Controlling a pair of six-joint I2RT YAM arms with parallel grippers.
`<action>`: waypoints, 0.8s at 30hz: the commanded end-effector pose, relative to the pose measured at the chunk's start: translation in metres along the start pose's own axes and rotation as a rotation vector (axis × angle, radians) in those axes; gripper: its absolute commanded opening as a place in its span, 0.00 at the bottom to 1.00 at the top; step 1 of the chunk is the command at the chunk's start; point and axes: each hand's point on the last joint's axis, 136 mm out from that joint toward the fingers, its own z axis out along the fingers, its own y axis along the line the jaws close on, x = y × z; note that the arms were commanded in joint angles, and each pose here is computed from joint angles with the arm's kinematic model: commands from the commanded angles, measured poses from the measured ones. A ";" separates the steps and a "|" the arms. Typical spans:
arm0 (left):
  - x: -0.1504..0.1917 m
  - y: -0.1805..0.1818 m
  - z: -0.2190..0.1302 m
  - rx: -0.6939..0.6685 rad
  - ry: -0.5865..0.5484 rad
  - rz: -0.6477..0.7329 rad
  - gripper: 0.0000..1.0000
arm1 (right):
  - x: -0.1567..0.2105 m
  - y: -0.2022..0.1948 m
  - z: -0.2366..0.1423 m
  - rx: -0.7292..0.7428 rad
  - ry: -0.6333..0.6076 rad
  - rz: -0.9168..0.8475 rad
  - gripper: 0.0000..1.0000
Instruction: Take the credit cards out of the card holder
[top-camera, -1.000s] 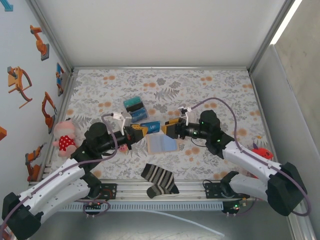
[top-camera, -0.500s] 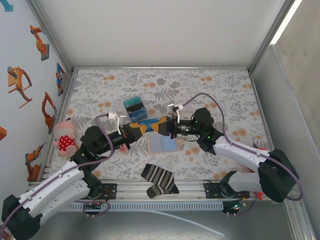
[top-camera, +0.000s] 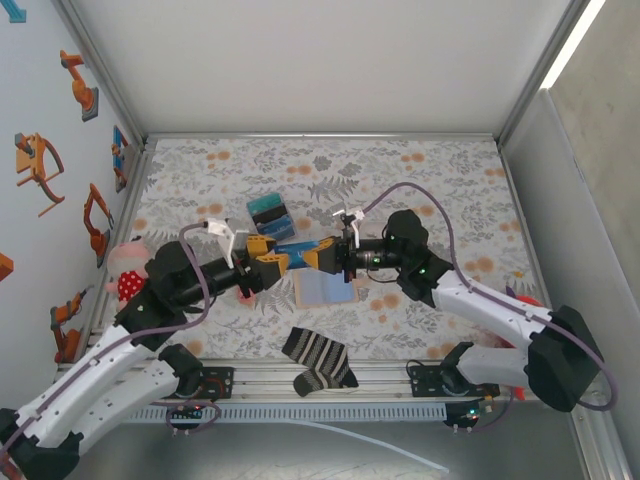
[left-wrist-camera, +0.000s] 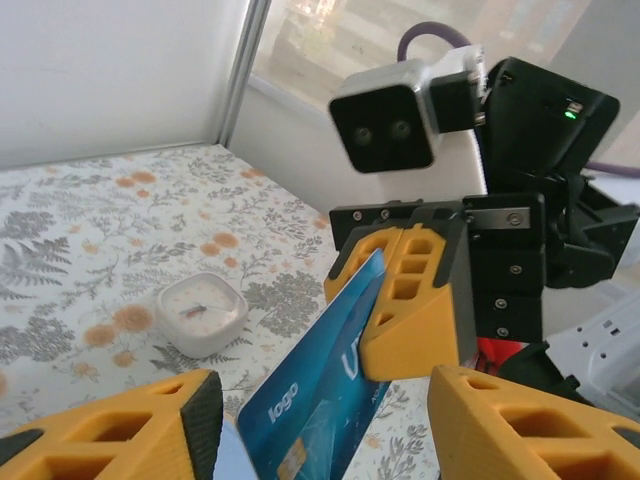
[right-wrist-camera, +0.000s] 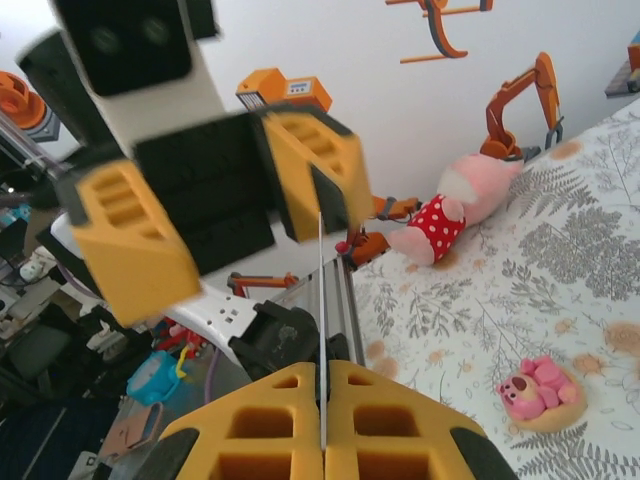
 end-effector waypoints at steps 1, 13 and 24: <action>0.018 0.000 -0.011 -0.026 0.164 0.125 0.58 | 0.010 0.013 -0.006 0.005 0.104 -0.057 0.00; 0.032 -0.020 0.012 0.146 0.405 0.120 0.56 | 0.024 0.025 -0.012 0.009 0.256 -0.072 0.00; 0.045 -0.024 0.030 0.241 0.461 0.089 0.47 | 0.024 0.031 -0.008 -0.032 0.268 -0.076 0.00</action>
